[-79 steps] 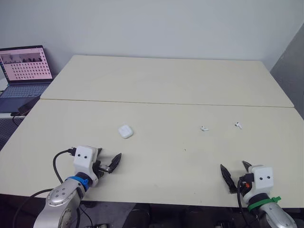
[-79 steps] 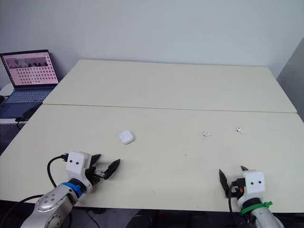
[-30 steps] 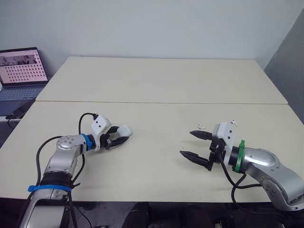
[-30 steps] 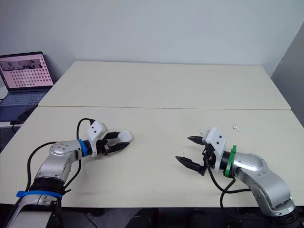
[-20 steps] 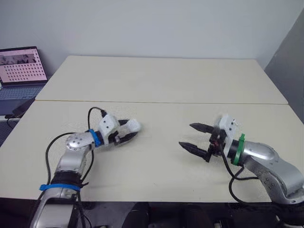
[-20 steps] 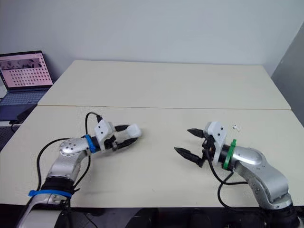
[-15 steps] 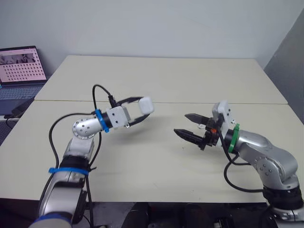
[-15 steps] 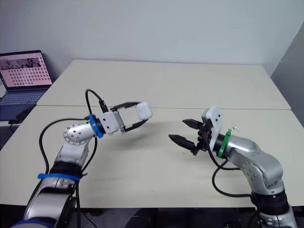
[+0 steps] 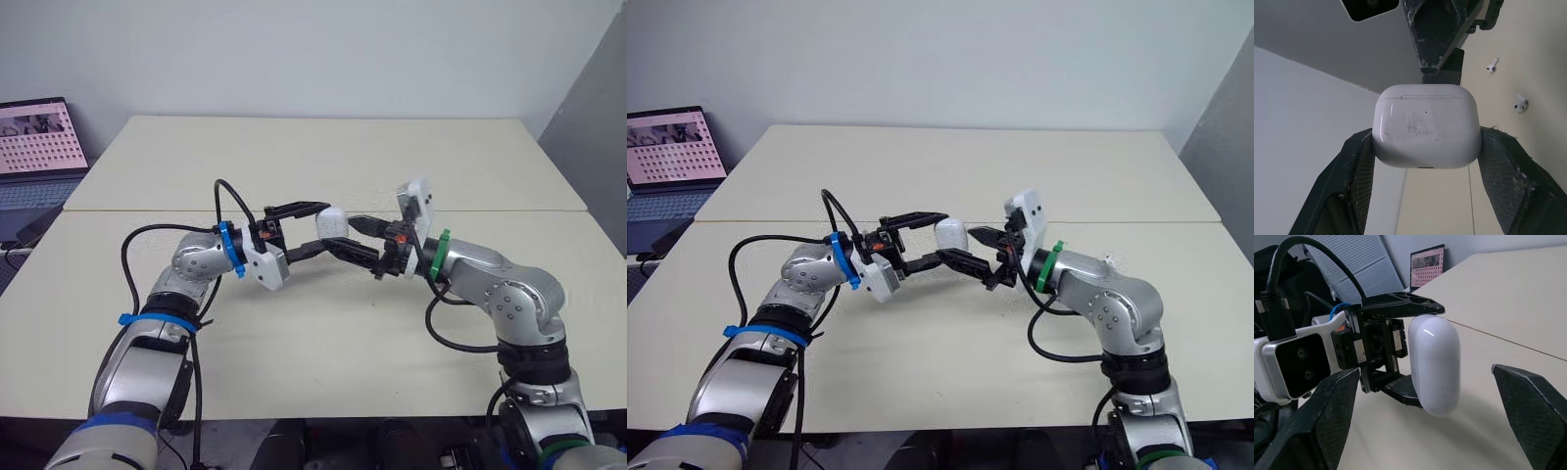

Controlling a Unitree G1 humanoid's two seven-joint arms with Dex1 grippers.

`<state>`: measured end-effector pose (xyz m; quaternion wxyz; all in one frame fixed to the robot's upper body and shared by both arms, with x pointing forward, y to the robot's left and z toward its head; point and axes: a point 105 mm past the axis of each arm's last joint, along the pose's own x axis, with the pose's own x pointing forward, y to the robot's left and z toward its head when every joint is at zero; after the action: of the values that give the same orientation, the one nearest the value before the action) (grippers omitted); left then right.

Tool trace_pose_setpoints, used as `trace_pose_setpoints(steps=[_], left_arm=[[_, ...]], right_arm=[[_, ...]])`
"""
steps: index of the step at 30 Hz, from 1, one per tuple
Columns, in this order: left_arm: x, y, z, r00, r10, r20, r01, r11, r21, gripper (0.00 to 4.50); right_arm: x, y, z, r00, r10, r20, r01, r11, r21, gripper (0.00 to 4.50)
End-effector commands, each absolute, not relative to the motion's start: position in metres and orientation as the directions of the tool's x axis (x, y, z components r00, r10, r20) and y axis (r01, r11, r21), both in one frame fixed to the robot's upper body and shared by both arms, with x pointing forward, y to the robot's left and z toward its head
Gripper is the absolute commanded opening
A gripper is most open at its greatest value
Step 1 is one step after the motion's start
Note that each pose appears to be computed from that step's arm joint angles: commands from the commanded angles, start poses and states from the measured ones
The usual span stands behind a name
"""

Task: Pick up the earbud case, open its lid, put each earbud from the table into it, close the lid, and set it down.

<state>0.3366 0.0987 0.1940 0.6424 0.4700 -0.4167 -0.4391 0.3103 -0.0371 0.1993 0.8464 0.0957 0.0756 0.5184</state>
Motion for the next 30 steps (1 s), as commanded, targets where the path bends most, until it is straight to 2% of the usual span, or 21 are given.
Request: trace_pose_setpoints(steps=[1, 8, 11, 19, 20, 24, 29, 30], left_arm=[[0.336, 0.097, 0.206, 0.242, -0.958, 0.153, 0.119, 0.186, 0.975, 2.73], [0.333, 0.093, 0.207, 0.220, -0.963, 0.159, 0.102, 0.185, 0.978, 2.73], [0.332, 0.092, 0.207, 0.212, -0.964, 0.160, 0.098, 0.184, 0.978, 2.73], [0.330, 0.088, 0.206, 0.192, -0.969, 0.155, 0.100, 0.176, 0.979, 2.73], [0.330, 0.087, 0.206, 0.189, -0.970, 0.152, 0.101, 0.173, 0.980, 2.73], [0.330, 0.084, 0.206, 0.180, -0.972, 0.150, 0.104, 0.171, 0.980, 2.73], [0.331, 0.085, 0.208, 0.180, -0.970, 0.162, 0.120, 0.185, 0.975, 4.39], [0.331, 0.085, 0.208, 0.180, -0.970, 0.164, 0.122, 0.187, 0.975, 4.50]], right_arm=[[0.312, -0.035, 0.208, 0.443, 0.896, -0.017, -0.869, 0.434, 0.238, 4.50], [0.313, -0.033, 0.204, 0.427, 0.904, -0.037, -0.871, 0.422, 0.251, 4.50], [0.315, -0.032, 0.205, 0.429, 0.903, -0.029, -0.868, 0.421, 0.265, 3.92], [0.315, -0.031, 0.205, 0.417, 0.909, -0.028, -0.872, 0.408, 0.270, 1.02], [0.316, -0.031, 0.205, 0.416, 0.909, -0.027, -0.872, 0.407, 0.271, 0.83], [0.315, -0.031, 0.205, 0.410, 0.912, -0.028, -0.874, 0.401, 0.273, 0.84], [0.319, -0.038, 0.206, 0.437, 0.899, -0.022, -0.862, 0.426, 0.273, 0.84], [0.320, -0.040, 0.206, 0.444, 0.896, -0.022, -0.859, 0.432, 0.274, 0.84]])
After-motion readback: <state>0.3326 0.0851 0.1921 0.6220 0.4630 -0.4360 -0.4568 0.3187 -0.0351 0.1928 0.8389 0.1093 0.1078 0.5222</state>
